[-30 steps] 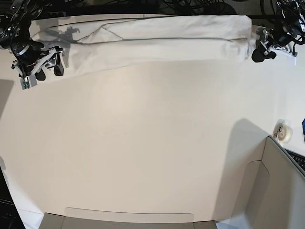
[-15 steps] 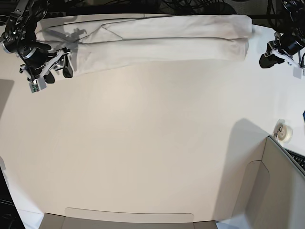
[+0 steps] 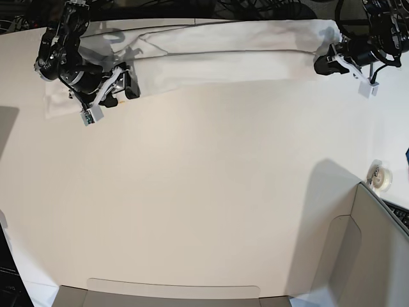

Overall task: Layout the t-shirt on the table in an organized manner, then fold the t-shirt properly
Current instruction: 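Grasp the folded strip ends with both grippers again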

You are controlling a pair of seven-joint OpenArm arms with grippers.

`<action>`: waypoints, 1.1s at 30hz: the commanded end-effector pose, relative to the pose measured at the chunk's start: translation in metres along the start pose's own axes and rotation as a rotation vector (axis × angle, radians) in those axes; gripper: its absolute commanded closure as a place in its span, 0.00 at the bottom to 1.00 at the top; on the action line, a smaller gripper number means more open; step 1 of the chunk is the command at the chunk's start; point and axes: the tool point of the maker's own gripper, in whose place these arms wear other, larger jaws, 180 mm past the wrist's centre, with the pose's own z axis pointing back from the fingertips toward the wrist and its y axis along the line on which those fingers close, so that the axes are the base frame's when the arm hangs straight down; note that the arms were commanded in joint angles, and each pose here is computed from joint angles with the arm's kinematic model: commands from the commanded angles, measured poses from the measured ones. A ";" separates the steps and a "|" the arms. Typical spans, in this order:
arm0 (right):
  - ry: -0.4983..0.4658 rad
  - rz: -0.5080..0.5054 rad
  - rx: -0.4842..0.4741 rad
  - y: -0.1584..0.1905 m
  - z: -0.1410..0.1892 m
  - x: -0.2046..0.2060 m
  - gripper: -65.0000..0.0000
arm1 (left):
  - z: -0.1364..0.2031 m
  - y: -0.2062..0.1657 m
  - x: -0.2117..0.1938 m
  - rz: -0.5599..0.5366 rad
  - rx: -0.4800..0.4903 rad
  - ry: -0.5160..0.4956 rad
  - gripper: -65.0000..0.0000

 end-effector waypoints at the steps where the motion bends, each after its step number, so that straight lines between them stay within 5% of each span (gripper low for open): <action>1: 0.060 0.006 -0.041 -0.007 0.001 -0.012 0.38 | 0.004 0.002 -0.003 -0.006 0.004 0.016 0.92; 8: 0.022 0.016 -0.064 -0.011 0.001 -0.006 0.38 | 0.000 0.026 -0.024 0.088 0.031 0.071 0.92; 17: -0.011 -0.032 -0.132 -0.035 0.016 -0.004 0.38 | 0.015 0.049 -0.023 0.052 0.107 0.132 0.92; 24: -0.031 -0.074 -0.193 -0.055 0.030 -0.007 0.38 | 0.062 0.052 0.033 -0.035 0.186 -0.078 0.91; 26: -0.038 -0.089 -0.214 -0.062 0.035 -0.008 0.38 | 0.070 0.058 0.039 -0.016 0.198 -0.114 0.84; 31: -0.047 -0.101 -0.239 -0.070 0.041 -0.008 0.38 | 0.058 0.056 0.026 0.035 0.078 -0.128 0.42; 33: -0.047 -0.100 -0.237 -0.069 0.041 -0.008 0.38 | 0.053 0.060 0.019 0.098 0.035 -0.126 0.40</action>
